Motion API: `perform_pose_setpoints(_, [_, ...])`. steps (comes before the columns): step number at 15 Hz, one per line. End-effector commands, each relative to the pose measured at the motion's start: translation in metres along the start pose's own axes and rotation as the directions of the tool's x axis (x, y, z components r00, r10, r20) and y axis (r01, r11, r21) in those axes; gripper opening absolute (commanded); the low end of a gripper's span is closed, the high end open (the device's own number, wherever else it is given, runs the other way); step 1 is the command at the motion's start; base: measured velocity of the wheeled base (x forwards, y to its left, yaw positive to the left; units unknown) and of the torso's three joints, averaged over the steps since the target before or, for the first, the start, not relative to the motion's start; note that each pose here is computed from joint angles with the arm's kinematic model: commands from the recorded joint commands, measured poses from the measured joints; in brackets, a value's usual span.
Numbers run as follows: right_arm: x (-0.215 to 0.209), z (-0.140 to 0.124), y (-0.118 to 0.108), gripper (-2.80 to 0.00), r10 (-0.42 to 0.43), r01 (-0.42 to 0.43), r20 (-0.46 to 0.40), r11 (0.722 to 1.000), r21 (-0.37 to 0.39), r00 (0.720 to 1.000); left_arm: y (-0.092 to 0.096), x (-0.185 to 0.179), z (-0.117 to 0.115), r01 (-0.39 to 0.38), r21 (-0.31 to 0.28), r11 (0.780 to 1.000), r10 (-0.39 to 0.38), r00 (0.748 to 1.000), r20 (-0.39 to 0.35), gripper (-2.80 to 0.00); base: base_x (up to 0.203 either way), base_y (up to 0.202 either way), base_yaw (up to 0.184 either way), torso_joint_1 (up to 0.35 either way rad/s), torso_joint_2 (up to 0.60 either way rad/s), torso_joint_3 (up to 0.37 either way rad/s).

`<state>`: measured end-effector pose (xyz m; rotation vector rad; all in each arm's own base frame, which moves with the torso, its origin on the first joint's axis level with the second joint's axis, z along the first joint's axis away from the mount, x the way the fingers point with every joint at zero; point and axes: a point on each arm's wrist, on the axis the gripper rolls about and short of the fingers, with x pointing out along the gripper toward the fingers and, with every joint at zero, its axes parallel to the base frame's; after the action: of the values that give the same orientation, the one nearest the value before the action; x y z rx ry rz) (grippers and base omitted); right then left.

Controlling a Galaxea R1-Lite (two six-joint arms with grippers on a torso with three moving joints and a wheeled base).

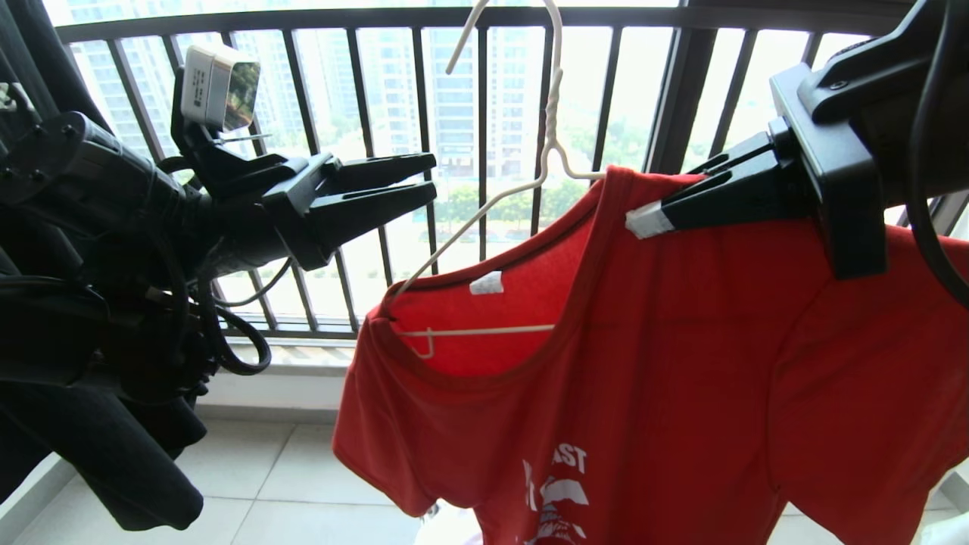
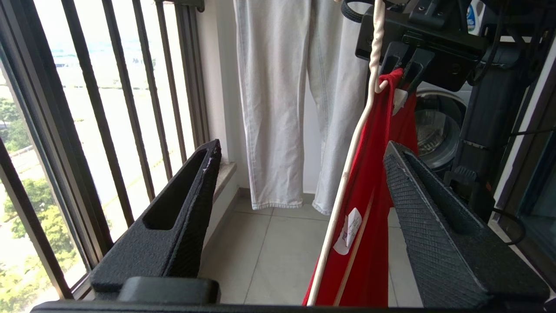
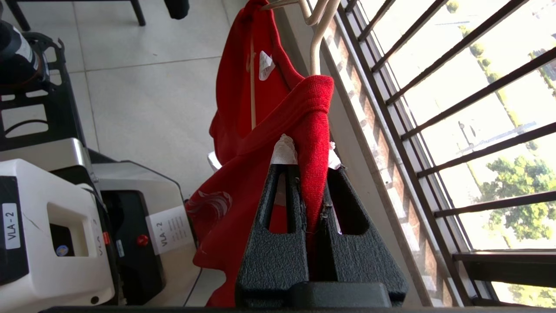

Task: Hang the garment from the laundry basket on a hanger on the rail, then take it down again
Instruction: Hang the clothes rack on the clothesline

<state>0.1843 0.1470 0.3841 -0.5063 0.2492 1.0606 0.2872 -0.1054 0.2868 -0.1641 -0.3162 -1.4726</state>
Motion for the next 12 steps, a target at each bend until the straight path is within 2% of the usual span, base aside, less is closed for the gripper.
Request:
perform_pose_setpoints(1, [-0.001, -0.001, -0.001, -2.80, -0.004, 0.004, -0.003, 1.000, 0.004, 1.000, 0.003, -0.005, 0.006, -0.011, 0.025, 1.000, 0.011, 1.000, 0.004, -2.80, 0.000, 0.000, 0.000, 0.000, 0.00, 0.000])
perform_pose_setpoints(3, [-0.002, -0.001, -0.004, -2.80, -0.019, 0.019, 0.006, 1.000, 0.019, 1.000, 0.006, -0.007, 0.009, -0.021, 0.037, 0.999, 0.021, 1.000, 0.008, -2.80, 0.000, 0.000, 0.000, 0.000, 0.00, 0.000])
perform_pose_setpoints(5, [-0.002, 0.003, -0.009, -2.80, -0.055, 0.050, 0.047, 0.995, 0.084, 0.997, 0.007, -0.008, 0.013, -0.026, 0.025, 0.999, 0.026, 1.000, 0.013, -2.80, 0.000, 0.000, 0.000, 0.000, 0.00, 0.000])
perform_pose_setpoints(8, [-0.002, 0.005, -0.021, -2.80, -0.128, 0.113, 0.095, 0.983, 0.147, 0.987, 0.008, -0.009, 0.021, -0.028, -0.039, 0.999, 0.029, 0.999, 0.023, -2.80, 0.000, 0.000, 0.000, 0.000, 0.00, 0.000])
perform_pose_setpoints(12, [0.005, 0.001, -0.029, -2.80, -0.236, 0.209, 0.085, 0.946, 0.247, 0.968, 0.011, -0.018, 0.022, -0.054, -0.113, 0.992, 0.057, 0.998, 0.018, -2.80, 0.000, 0.000, 0.000, 0.000, 0.00, 0.000])
